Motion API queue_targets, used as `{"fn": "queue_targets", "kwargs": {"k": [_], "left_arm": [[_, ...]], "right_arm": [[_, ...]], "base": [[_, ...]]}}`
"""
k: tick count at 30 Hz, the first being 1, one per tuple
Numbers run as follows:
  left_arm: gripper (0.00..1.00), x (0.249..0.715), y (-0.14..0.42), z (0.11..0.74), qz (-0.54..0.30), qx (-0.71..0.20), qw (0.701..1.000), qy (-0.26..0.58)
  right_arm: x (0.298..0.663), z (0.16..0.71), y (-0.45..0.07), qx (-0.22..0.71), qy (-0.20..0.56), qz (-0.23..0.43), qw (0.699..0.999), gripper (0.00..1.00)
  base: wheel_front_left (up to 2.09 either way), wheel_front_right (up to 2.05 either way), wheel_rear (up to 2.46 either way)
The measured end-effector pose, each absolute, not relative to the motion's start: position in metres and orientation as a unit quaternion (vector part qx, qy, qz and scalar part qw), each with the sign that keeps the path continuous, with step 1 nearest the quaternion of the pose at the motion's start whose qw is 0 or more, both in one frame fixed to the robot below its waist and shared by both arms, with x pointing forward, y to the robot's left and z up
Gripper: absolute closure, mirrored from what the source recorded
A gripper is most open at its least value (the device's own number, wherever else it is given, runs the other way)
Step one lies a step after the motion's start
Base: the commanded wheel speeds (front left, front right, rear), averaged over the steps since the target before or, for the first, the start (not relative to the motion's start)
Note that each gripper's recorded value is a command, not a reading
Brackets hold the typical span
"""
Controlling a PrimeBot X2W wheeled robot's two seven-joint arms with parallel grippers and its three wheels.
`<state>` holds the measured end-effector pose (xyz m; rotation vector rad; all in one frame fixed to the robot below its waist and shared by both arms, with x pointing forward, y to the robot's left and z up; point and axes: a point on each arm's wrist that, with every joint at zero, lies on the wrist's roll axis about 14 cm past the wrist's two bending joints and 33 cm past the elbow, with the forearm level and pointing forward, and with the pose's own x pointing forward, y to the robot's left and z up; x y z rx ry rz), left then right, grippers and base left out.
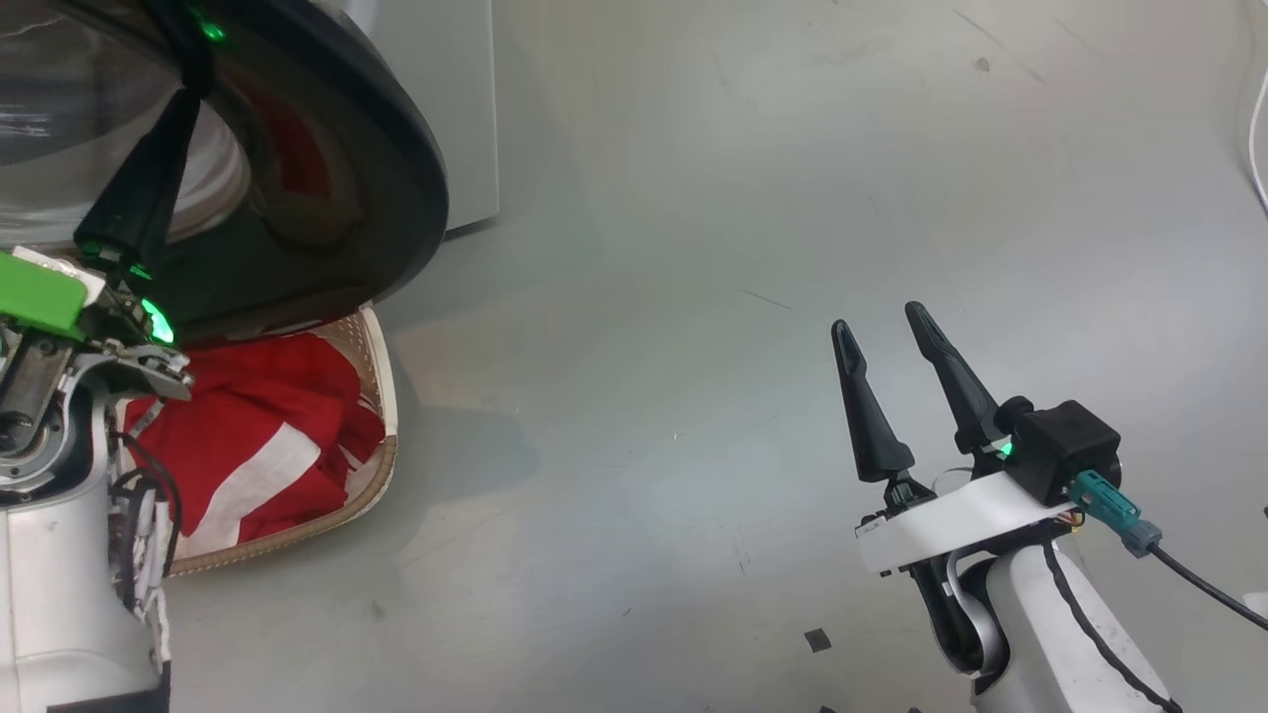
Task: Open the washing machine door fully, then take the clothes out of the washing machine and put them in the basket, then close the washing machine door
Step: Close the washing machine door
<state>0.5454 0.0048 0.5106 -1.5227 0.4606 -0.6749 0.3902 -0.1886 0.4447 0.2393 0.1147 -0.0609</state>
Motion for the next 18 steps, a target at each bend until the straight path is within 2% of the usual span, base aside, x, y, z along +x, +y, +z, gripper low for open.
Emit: {"fn": "queue_targets", "kwargs": {"k": [5, 18], "left_arm": [[1.0, 0.564, -0.004, 0.507, -0.296, -0.659, 0.661, 0.203], [1.0, 0.587, -0.044, 0.504, -0.31, -0.668, 0.638, 0.225]], "right_arm": [[0.392, 0.445, -0.194, 0.119, 0.056, -0.036, 0.991, 0.0], [0.39, 0.445, -0.211, 0.12, 0.056, -0.065, 0.989, 0.0]], "base": [[0.0, 0.0, 0.0], [0.0, 0.0, 0.0]]}}
